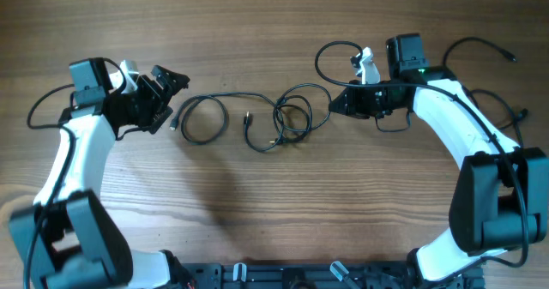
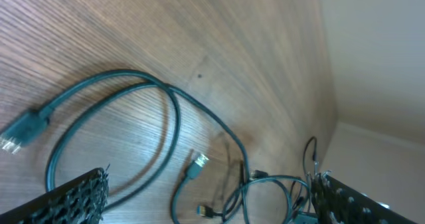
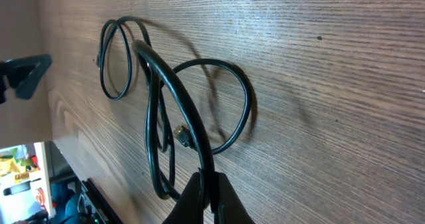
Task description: Untangle cables
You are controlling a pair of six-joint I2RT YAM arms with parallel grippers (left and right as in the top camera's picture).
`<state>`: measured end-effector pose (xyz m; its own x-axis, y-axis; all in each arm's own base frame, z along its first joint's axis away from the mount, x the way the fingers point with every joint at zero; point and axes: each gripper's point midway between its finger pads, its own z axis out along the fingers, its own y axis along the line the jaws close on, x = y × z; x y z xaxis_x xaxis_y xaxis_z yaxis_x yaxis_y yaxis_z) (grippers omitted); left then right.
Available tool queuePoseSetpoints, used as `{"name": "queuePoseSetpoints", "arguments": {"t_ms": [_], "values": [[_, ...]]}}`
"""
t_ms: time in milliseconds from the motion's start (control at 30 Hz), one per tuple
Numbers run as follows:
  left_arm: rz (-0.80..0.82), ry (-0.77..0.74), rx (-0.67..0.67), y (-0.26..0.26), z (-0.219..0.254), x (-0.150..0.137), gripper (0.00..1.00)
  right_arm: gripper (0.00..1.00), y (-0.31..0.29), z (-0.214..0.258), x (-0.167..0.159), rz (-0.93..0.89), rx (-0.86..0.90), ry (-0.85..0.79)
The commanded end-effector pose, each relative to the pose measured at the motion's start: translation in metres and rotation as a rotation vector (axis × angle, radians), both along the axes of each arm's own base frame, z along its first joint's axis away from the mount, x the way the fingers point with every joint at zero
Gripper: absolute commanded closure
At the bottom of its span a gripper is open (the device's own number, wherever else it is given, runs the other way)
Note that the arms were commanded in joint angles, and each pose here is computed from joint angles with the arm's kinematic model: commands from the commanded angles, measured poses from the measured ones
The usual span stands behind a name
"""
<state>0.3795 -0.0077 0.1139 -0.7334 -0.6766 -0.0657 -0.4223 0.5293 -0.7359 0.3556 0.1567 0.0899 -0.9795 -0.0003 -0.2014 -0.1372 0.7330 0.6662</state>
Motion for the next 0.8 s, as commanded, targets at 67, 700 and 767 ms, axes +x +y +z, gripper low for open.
{"name": "queuePoseSetpoints", "arguments": {"t_ms": [67, 700, 767], "values": [[0.029, 0.052, 0.11, -0.01, 0.021, 0.004, 0.01, 0.96, 0.014, 0.01, -0.007, 0.068, 0.096, -0.019], [-0.12, 0.176, 0.058, -0.164, -0.06, 0.021, 0.41, 0.96, 0.063, 0.034, -0.029, 0.298, 0.247, -0.136], [-0.098, 0.173, 0.071, -0.169, -0.068, 0.026, 0.4, 0.96, 0.063, 0.034, -0.029, 0.298, 0.247, -0.136]]}}
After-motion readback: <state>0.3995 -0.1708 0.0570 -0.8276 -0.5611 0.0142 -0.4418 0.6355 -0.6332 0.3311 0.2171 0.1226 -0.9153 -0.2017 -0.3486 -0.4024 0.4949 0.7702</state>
